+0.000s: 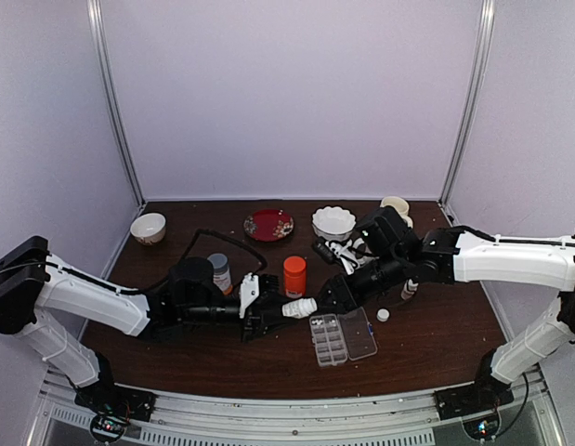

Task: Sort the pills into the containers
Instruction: Pour the pill into the compartment of the pill container.

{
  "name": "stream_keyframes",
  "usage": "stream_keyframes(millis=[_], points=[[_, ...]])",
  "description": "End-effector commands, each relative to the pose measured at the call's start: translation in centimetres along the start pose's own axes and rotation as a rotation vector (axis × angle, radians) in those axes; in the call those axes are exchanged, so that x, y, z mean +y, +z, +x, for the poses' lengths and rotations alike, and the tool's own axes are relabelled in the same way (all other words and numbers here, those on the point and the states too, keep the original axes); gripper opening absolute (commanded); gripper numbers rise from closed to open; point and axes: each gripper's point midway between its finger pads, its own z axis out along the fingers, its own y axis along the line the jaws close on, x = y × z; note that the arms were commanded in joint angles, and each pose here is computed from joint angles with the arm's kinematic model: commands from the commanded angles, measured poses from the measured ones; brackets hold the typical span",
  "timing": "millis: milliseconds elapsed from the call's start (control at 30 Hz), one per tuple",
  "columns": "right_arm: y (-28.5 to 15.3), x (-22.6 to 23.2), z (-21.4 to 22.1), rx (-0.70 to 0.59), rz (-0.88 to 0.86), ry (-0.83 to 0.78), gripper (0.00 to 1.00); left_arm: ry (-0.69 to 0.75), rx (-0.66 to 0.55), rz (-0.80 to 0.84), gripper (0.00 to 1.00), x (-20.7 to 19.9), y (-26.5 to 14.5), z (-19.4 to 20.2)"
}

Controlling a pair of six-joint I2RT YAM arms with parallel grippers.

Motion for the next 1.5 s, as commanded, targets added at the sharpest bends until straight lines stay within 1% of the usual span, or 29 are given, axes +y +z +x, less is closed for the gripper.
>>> stream_keyframes(millis=[0, 633, 800, 900, 1033, 1167, 1333, 1467], points=[[-1.0, 4.2, -2.6, -0.073, -0.129, -0.095, 0.36, 0.0, 0.04, -0.038, 0.08, 0.8, 0.6, 0.5], [-1.2, 4.3, -2.6, -0.075, -0.132, -0.104, 0.36, -0.004, 0.076, -0.026, 0.08, 0.5, 1.1, 1.3], [-1.2, 3.7, -2.3, -0.071, -0.105, -0.102, 0.37, -0.007, 0.088, -0.029, 0.08, 0.5, 1.2, 1.4], [-1.1, 2.2, -2.0, -0.06, -0.039, -0.087, 0.4, -0.008, 0.097, -0.034, 0.08, 0.6, 1.3, 1.4], [-0.8, -1.6, -0.8, -0.031, 0.065, -0.037, 0.41, -0.035, 0.135, -0.071, 0.08, 1.3, 1.3, 1.6], [-1.9, -4.7, -0.3, -0.06, 0.128, 0.009, 0.41, -0.051, 0.171, -0.094, 0.07, 1.8, 1.5, 1.9], [-3.1, -6.9, -0.2, -0.086, 0.21, 0.02, 0.42, -0.057, 0.229, -0.097, 0.07, 1.7, 2.0, 3.2], [-3.0, -7.4, 0.1, -0.092, 0.222, 0.027, 0.42, -0.053, 0.254, -0.09, 0.07, 1.2, 2.7, 4.0]])
